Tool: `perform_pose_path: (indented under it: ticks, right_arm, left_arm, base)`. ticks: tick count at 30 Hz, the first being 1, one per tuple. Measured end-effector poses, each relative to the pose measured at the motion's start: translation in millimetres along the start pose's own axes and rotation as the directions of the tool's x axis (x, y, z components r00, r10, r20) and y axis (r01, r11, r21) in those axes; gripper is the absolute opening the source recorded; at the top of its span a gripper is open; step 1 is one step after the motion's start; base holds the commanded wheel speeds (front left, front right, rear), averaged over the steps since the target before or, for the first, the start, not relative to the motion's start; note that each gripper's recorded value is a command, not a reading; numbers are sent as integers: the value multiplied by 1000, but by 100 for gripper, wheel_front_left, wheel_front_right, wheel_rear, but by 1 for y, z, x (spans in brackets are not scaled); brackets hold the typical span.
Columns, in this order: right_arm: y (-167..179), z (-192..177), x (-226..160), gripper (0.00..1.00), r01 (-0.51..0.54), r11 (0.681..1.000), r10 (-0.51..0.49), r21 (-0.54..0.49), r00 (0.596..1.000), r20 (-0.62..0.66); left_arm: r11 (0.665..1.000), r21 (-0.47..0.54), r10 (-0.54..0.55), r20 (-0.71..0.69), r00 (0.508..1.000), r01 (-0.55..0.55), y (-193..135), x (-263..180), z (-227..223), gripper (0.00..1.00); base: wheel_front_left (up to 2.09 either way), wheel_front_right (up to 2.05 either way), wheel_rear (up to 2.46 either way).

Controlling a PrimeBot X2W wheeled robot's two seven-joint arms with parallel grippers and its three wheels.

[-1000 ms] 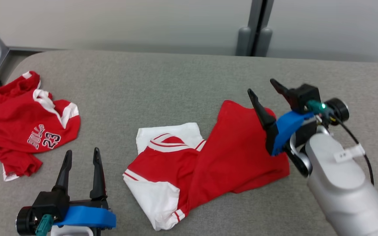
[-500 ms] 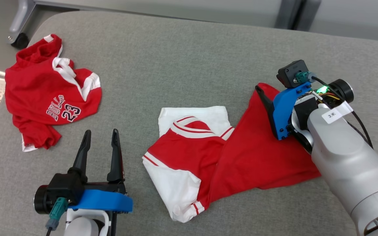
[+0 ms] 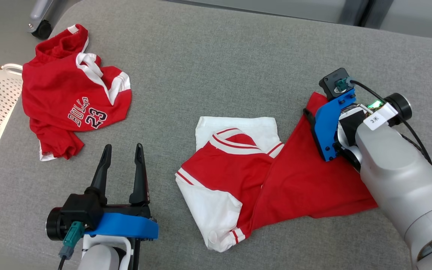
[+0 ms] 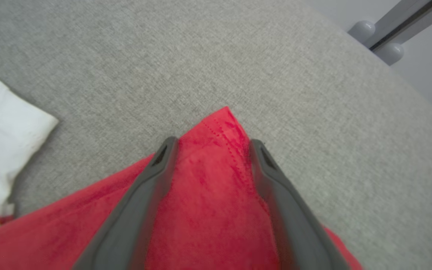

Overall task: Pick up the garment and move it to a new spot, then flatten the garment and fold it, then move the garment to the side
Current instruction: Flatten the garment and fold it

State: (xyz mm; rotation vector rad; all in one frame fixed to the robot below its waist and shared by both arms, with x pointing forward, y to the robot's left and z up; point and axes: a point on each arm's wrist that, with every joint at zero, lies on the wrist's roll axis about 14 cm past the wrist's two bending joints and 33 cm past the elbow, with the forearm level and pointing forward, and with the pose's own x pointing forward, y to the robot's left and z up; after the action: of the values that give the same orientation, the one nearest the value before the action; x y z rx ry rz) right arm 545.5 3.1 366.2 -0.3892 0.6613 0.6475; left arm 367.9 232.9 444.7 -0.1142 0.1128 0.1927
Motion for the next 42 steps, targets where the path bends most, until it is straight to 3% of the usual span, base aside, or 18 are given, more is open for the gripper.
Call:
perform_pose_path:
  ticks: [1,3,13,18,27,29,32,39,42]
  right_arm:
    - [1,-1,-1,56,-1,1000,1,0,1000,-12]
    - [3,-1,-2,0,-6,1000,6,6,1000,-15]
    - [-22,25,-29,0,57,998,-60,21,981,187]
    - [-35,48,-55,0,92,993,-112,72,931,347]
    - [-51,41,-103,0,129,973,-204,191,866,456]
    - [-62,43,-128,0,142,961,-249,239,821,513]
    - [-69,30,-151,0,157,943,-299,292,785,543]
    - [-61,-22,-188,0,193,901,-392,389,748,536]
    - [-52,-57,-208,0,214,855,-460,472,733,501]
  left_arm:
    - [1000,0,1,1,1000,-1,0,0,0,100]
    - [1000,-1,0,2,1000,0,0,0,1,100]
    - [1000,-14,-25,14,1000,25,-8,0,3,100]
    - [999,-24,-48,29,998,49,-15,0,7,100]
    - [993,-36,-107,46,993,109,-33,1,11,100]
    - [991,-40,-129,47,990,131,-40,0,10,100]
    - [988,-43,-147,52,988,149,-46,-1,12,100]
    - [983,-46,-175,61,983,178,-54,-3,14,100]
    - [980,-40,-193,63,979,196,-59,-5,15,100]
  base:
    - [0,0,0]
    - [0,0,0]
    - [0,0,0]
    - [0,0,0]
    - [0,0,0]
    - [0,0,0]
    - [0,0,0]
    - [0,0,0]
    - [0,0,0]
